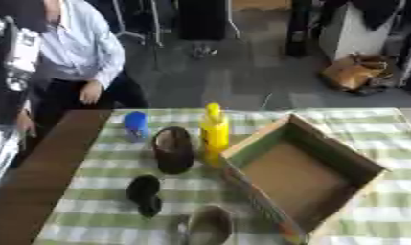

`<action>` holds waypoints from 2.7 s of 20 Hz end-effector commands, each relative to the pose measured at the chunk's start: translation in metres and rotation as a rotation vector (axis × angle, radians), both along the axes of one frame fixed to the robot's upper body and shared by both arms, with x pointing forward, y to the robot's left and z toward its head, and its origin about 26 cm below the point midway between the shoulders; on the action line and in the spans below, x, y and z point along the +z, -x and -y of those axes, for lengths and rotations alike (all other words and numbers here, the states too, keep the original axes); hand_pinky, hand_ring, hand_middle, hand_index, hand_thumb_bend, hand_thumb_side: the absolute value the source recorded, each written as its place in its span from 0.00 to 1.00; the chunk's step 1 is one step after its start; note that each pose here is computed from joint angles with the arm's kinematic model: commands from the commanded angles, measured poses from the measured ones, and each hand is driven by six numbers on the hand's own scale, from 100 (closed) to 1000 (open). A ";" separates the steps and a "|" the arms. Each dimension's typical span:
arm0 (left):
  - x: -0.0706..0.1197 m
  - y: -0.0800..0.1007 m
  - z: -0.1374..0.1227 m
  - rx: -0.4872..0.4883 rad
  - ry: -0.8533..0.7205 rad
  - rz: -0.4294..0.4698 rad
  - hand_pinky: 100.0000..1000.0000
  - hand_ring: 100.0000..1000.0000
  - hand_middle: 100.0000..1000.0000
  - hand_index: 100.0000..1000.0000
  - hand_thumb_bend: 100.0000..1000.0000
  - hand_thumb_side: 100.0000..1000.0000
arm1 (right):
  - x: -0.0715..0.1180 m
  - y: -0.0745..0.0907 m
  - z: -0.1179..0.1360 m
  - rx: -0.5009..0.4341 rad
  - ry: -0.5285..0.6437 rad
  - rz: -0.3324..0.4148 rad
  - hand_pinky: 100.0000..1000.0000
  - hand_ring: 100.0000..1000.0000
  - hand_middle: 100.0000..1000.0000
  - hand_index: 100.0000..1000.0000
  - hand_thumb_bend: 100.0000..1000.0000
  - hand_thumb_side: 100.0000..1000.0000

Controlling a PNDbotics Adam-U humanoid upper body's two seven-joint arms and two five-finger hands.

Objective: Pick up objects on the table and place them in the box.

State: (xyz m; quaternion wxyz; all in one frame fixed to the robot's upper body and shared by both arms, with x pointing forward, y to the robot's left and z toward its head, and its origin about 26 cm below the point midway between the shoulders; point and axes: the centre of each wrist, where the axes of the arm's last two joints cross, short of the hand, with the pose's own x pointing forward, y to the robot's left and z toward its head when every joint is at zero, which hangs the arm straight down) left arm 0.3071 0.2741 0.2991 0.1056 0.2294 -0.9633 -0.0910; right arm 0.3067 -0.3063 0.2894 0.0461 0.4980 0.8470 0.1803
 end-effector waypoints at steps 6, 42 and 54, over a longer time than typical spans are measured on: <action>0.015 0.008 -0.024 0.015 0.288 0.221 0.97 0.96 0.93 1.00 0.00 1.00 | 0.011 0.006 0.003 -0.009 -0.013 0.039 0.84 0.73 0.66 0.59 0.00 0.87; 0.024 0.012 0.009 0.238 -1.251 -0.537 0.98 1.00 1.00 1.00 0.10 0.85 | 0.012 0.006 0.003 -0.004 0.012 0.040 0.84 0.73 0.65 0.58 0.00 0.85; 0.007 -0.009 0.057 0.001 -1.562 -0.796 1.00 1.00 1.00 1.00 0.44 0.78 | 0.008 0.005 -0.001 0.014 0.020 0.023 0.84 0.72 0.63 0.57 0.00 0.84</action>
